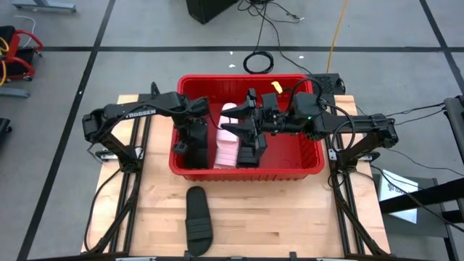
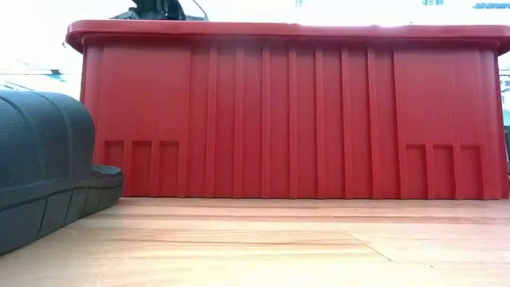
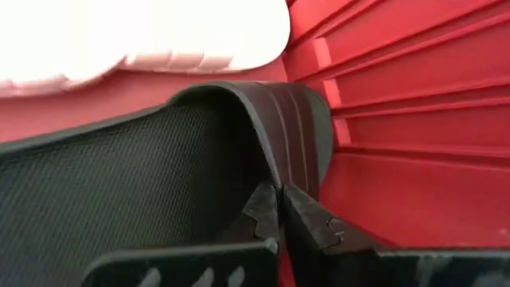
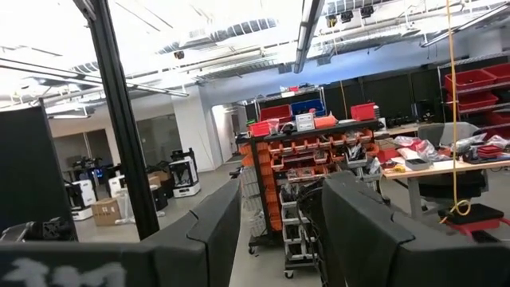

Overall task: Pick and place slides into bin
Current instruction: Put the black slipper into the red bin

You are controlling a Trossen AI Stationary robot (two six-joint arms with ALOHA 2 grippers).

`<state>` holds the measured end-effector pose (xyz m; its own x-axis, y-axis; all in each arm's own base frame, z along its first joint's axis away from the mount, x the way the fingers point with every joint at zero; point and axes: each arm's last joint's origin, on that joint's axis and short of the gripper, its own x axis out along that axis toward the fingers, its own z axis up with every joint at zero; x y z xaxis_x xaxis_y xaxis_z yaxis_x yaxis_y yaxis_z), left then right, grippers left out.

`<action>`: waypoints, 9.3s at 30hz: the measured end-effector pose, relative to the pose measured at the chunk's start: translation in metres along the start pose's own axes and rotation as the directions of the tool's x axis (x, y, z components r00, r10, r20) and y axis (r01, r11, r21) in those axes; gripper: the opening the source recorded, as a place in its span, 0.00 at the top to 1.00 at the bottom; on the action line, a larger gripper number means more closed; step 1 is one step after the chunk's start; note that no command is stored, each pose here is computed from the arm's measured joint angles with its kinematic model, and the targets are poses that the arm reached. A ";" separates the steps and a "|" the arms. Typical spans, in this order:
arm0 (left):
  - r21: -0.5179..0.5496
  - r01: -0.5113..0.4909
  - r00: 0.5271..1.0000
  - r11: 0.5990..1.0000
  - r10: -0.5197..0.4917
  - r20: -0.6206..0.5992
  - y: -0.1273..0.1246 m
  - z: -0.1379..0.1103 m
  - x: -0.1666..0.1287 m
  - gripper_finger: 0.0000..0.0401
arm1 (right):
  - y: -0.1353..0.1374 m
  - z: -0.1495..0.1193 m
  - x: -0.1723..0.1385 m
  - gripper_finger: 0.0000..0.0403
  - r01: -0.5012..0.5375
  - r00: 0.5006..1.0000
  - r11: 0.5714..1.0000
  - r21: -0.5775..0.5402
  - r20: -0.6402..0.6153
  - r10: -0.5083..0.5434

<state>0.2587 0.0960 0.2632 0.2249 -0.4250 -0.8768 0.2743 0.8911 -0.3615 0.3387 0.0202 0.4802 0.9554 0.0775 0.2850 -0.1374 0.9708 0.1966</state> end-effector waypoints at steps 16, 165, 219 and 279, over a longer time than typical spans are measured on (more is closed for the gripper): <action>-0.079 0.086 0.994 0.993 -0.081 0.072 0.010 -0.017 0.040 1.00 | -0.001 0.000 0.000 0.59 0.029 1.000 1.000 0.010 0.001 -0.029; -0.106 -0.340 0.907 0.934 0.356 0.224 -0.212 0.015 0.070 0.56 | -0.001 0.003 0.000 0.59 0.020 0.999 0.999 -0.043 0.035 -0.018; -0.080 0.078 0.958 0.994 -0.052 0.283 -0.219 0.006 0.156 0.56 | -0.002 -0.001 0.000 0.59 0.026 1.000 1.000 0.010 -0.005 -0.026; 0.169 0.569 0.689 0.805 -0.578 0.437 -0.252 0.030 0.121 0.98 | -0.001 -0.002 0.000 0.59 0.029 0.999 1.000 -0.006 -0.016 -0.029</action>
<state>0.2448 -0.1847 0.2571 0.4049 -0.8777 -0.2562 0.5068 0.4486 -0.7361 0.3395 0.0199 0.4780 0.9631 0.0532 0.2640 -0.1083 0.9740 0.1988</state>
